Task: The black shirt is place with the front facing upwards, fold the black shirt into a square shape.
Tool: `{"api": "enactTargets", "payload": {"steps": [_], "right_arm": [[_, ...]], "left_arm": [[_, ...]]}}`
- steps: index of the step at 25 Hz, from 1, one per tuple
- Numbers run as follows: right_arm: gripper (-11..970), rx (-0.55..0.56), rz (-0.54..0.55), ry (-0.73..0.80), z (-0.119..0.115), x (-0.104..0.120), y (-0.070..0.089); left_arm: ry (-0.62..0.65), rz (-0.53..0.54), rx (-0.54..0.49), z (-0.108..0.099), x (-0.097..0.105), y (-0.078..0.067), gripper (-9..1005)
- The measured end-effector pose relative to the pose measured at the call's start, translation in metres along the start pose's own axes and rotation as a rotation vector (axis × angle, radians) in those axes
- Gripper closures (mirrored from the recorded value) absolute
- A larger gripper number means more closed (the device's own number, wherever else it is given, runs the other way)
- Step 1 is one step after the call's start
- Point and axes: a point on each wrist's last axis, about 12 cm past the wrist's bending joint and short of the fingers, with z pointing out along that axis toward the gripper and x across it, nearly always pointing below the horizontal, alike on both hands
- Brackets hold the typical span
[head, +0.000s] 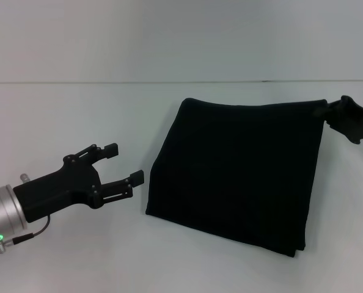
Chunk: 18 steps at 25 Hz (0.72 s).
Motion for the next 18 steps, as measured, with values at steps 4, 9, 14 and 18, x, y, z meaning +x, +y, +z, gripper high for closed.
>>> {"api": "enactTargets", "payload": {"steps": [4, 9, 14, 18], "right_arm": [[873, 0.041, -0.006, -0.009, 0.002, 0.003, -0.005], [854, 0.085, 0.005, -0.032, 0.001, 0.005, -0.015], [836, 0.113, 0.021, -0.059, -0.001, 0.006, -0.021], [821, 0.111, 0.043, -0.086, -0.008, 0.005, -0.028]], "left_arm": [[0.000, 0.002, 0.001, 0.001, -0.001, 0.000, 73], [-0.001, 0.003, 0.001, 0.001, -0.001, 0.001, 74], [-0.014, -0.007, 0.002, 0.002, -0.003, 0.001, 74], [-0.026, -0.026, 0.003, 0.003, -0.004, 0.000, 74]]}}
